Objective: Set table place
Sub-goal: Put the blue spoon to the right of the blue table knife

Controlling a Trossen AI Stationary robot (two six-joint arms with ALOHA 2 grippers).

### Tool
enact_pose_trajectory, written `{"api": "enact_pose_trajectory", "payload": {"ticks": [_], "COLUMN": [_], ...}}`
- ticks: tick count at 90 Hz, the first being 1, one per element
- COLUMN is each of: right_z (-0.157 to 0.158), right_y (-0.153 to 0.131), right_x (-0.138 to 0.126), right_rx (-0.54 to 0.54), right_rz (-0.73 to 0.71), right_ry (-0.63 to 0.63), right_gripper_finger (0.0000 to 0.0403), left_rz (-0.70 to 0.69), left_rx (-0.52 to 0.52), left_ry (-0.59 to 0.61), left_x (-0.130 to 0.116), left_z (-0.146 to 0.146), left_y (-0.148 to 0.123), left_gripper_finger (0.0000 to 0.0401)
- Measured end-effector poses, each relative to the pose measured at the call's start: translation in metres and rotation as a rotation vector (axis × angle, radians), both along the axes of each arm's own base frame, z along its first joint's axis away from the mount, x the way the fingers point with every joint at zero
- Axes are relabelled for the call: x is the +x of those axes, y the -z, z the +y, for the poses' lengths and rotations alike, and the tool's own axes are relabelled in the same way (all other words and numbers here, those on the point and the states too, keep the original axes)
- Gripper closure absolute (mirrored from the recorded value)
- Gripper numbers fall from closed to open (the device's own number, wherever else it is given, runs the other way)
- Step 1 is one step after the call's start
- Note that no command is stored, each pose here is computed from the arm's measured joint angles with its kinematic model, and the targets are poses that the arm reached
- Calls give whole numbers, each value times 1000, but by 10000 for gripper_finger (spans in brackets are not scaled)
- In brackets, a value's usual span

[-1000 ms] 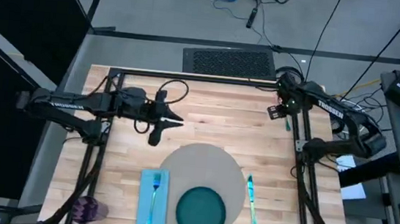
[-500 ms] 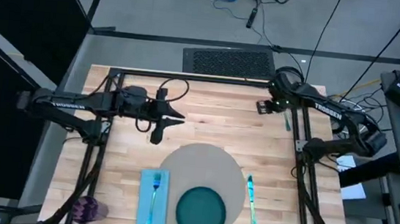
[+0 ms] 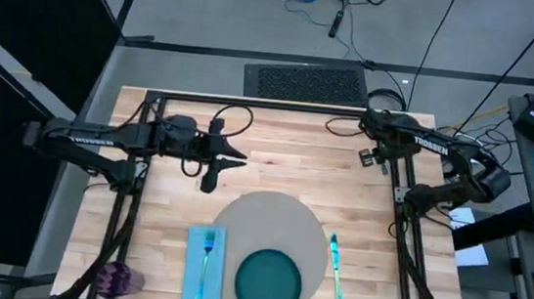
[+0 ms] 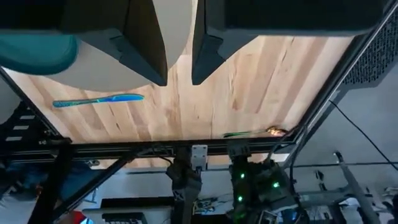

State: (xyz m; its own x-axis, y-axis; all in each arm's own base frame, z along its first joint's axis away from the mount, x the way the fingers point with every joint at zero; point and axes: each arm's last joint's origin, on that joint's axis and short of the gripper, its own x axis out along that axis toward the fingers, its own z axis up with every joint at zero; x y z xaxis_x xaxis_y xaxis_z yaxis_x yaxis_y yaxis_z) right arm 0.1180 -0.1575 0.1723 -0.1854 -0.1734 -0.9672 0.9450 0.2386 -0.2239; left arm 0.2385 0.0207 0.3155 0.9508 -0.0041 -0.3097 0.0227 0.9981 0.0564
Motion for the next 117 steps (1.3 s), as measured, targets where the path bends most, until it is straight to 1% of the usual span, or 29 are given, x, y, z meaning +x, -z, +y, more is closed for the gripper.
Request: {"api": "enact_pose_trajectory", "payload": {"ticks": [5, 12, 19, 24, 28, 39, 71, 91, 106, 117], "right_z": [-3, -7, -9, -10, -12, -16, -18, -21, -21, -20], "right_y": [7, 16, 26, 31, 34, 36, 36, 42, 45, 43], "right_x": [1, -3, -11, -16, -18, -19, -18, -16, -15, -15], "right_rx": [-20, -40, -47, -76, -101, -120, -113, -85, -66, -58], "right_rz": [-54, -84, -53, -20, -21, -67, -108, -112, -118, -129], "right_ry": [2, 24, 56, 77, 92, 97, 118, 121, 109, 92], "right_gripper_finger": [309, 309, 309, 309, 309, 309, 312, 340, 392, 398], "left_rz": [0, 0, 0, 2, 1, 1, 0, 1, 1, 1], "left_rx": [-3, -5, -7, -7, -6, -4, -7, -8, -8, -8], "left_ry": [1, 3, 2, 3, 3, 3, 2, 2, 2, 2], "left_x": [0, 0, 0, 0, 0, 0, 0, 0, 0, 0], "left_z": [0, 0, 0, 0, 0, 0, 0, 0, 0, 0], "left_y": [0, 0, 0, 0, 0, 0, 0, 0, 0, 0], "left_gripper_finger": [340, 340, 340, 340, 340, 340, 340, 340, 340, 340]}}
